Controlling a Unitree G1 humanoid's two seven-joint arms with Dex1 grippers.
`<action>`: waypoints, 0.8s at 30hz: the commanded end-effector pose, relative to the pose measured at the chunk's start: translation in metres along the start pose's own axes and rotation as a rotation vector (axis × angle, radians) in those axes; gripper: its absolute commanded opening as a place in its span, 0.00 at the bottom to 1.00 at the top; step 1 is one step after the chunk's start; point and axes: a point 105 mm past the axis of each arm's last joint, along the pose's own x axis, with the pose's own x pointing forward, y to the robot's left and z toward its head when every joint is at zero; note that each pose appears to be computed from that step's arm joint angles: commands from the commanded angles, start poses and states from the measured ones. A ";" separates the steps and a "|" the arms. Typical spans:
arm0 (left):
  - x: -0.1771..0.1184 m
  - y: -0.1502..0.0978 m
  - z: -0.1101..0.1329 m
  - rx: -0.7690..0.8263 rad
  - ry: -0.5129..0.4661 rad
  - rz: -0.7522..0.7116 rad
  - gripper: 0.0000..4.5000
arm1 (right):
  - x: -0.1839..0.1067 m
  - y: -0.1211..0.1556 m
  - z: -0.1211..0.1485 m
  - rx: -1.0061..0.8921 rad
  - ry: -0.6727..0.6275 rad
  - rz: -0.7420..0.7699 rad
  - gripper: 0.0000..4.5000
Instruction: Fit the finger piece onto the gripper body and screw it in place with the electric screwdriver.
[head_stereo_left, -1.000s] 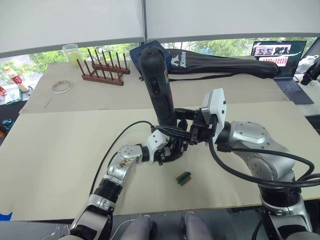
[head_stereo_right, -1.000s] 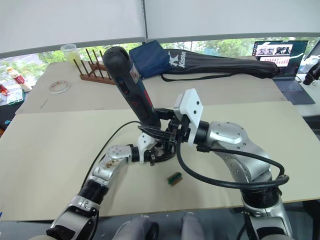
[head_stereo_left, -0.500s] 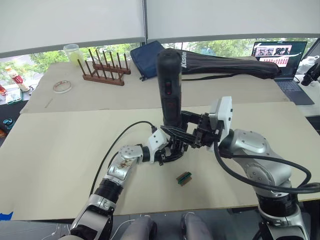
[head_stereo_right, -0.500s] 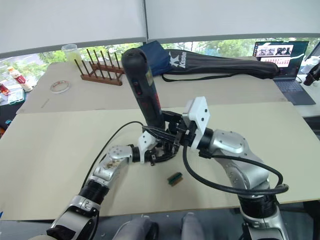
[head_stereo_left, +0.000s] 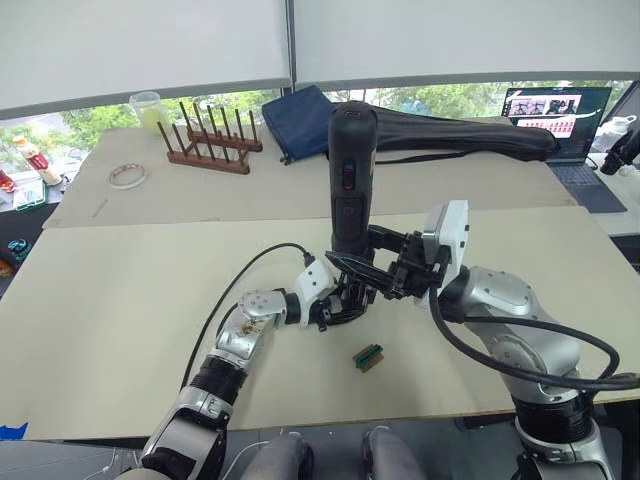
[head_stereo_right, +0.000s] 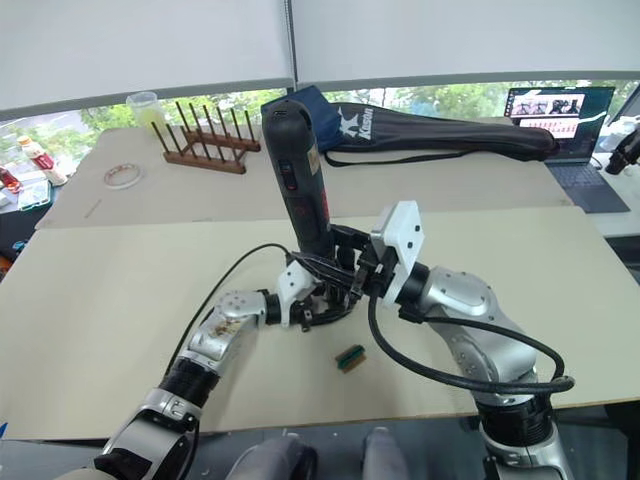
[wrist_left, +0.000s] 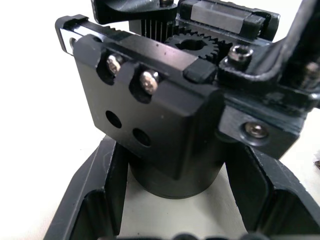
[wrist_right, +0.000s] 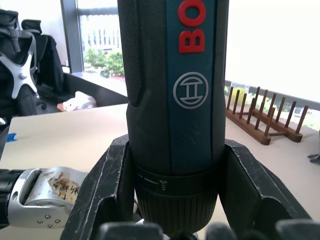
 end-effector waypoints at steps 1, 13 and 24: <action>0.000 -0.001 0.010 0.030 -0.023 -0.021 0.51 | -0.007 -0.009 -0.031 0.074 0.101 -0.056 0.43; -0.002 0.001 0.011 0.036 -0.023 -0.019 0.51 | -0.009 -0.009 -0.044 0.048 0.147 -0.053 0.43; -0.003 0.000 0.011 0.030 -0.025 -0.011 0.51 | -0.011 -0.008 -0.051 0.043 0.176 -0.035 0.43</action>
